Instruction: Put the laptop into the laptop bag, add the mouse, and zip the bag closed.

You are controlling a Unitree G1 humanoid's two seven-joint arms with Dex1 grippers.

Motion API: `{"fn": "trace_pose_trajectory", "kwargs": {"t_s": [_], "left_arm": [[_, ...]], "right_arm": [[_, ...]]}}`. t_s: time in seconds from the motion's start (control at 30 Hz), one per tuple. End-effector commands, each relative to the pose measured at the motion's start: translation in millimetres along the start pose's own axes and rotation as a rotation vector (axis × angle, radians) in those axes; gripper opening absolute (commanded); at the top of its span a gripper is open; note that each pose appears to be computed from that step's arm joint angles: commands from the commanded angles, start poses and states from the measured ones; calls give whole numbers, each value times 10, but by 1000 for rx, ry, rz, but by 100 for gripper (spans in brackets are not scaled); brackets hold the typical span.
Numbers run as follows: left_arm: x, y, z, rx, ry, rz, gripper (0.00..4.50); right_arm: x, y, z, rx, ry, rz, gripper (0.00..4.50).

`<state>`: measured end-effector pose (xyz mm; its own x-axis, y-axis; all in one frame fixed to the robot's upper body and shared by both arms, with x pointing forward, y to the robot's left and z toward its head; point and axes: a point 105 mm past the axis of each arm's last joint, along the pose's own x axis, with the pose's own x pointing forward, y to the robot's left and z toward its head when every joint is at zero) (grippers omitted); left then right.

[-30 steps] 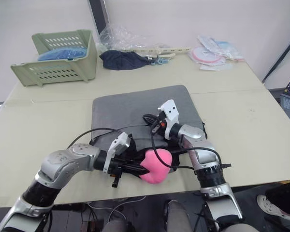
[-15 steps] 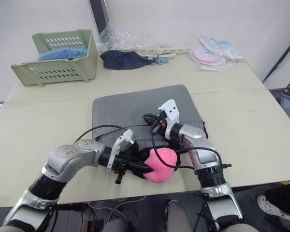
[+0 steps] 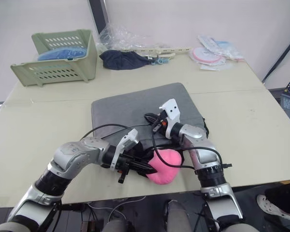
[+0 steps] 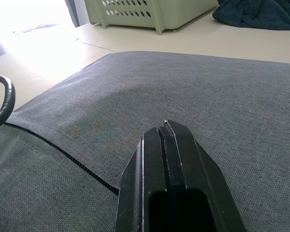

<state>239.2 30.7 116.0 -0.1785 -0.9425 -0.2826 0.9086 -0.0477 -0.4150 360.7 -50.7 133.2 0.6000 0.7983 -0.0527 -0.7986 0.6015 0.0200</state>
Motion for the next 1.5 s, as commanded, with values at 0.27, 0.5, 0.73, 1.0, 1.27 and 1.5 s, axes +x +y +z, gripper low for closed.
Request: {"fn": "trace_pose_trajectory", "kwargs": {"t_s": [0.27, 0.5, 0.73, 1.0, 1.27, 1.5], "left_arm": [[-147, -107, 14, 45, -17, 50, 381], [-441, -314, -236, -44, 17, 114, 441], [-718, -504, -367, -124, 14, 195, 441], [-1311, -536, -538, -219, 33, 363, 441], [-1995, -85, 86, 12, -272, 712, 450], [-1993, 18, 437, 112, -407, 752, 450]], "right_arm": [[-1, 69, -646, 110, 218, -11, 0], [-17, 62, -652, 111, 219, -13, 0], [-16, 62, -652, 109, 221, -8, 0], [6, 55, -531, 88, 196, -4, 0], [-50, 119, -177, -19, 134, 5, 66], [-116, 155, 121, -64, 87, -15, 370]]}}
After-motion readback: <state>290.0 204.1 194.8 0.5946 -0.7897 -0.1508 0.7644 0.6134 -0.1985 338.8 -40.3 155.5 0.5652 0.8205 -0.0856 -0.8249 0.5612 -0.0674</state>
